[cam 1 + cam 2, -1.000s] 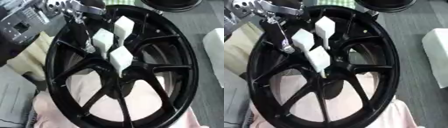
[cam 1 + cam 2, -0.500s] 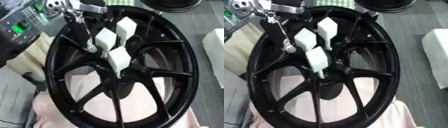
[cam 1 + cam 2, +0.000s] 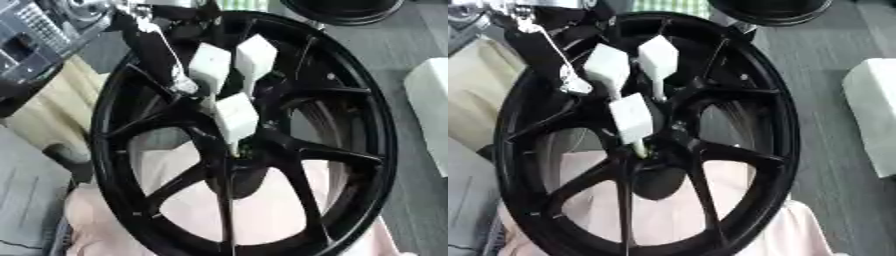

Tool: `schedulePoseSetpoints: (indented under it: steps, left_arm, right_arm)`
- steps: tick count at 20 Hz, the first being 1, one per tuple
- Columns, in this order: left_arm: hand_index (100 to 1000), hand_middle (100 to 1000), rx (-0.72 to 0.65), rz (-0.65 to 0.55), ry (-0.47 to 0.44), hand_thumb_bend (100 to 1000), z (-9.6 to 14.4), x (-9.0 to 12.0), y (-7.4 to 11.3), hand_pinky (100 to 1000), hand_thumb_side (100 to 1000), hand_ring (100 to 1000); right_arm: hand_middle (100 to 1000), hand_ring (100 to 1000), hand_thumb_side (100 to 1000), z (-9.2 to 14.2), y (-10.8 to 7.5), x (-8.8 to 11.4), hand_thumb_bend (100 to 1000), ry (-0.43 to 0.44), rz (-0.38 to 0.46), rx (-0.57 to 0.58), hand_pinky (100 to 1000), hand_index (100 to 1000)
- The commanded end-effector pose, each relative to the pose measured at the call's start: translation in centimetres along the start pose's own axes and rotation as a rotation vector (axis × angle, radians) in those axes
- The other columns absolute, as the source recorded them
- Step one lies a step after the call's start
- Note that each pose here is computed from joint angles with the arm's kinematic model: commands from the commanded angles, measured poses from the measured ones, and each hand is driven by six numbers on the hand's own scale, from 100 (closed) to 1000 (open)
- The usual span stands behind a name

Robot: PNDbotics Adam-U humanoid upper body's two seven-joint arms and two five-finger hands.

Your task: Pull the pin out of the wheel hub.

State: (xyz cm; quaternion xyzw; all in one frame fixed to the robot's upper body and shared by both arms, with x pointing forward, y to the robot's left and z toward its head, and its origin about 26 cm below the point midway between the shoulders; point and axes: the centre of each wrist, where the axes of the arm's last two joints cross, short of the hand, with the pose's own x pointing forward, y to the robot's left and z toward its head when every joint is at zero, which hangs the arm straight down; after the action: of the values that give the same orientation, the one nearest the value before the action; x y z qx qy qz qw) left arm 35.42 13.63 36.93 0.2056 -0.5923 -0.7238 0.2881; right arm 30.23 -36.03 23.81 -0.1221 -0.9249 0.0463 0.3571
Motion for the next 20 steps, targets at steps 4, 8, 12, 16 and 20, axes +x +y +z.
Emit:
schedulePoseSetpoints:
  steps: [4,8,12,16,20]
  left_arm:
    - [231,100,0.248,0.042,0.003,341,4.8,-0.5,2.9,264,124,146]
    - [227,100,0.447,0.104,0.0,313,8.7,-0.8,4.3,250,110,130]
    - [227,100,0.582,0.136,0.056,311,12.4,-1.9,4.3,248,103,125]
    - [227,100,0.682,0.168,0.143,288,16.5,-3.3,2.6,244,100,121]
    - [228,100,0.783,0.227,0.242,252,19.5,-4.8,0.1,240,100,117]
  right_arm:
    - [502,547,364,-0.3,-0.6,0.6,206,-0.023,0.02,-0.005,777,535]
    - [502,547,359,-0.3,-0.7,0.7,206,-0.026,0.024,-0.007,776,535]
    - [502,548,352,-0.4,-0.9,0.8,206,-0.034,0.03,-0.013,776,535]
    - [503,549,346,-0.5,-1.1,1.0,208,-0.043,0.034,-0.025,775,536]
    - [503,549,343,-0.4,-1.2,1.1,208,-0.048,0.036,-0.039,774,536]
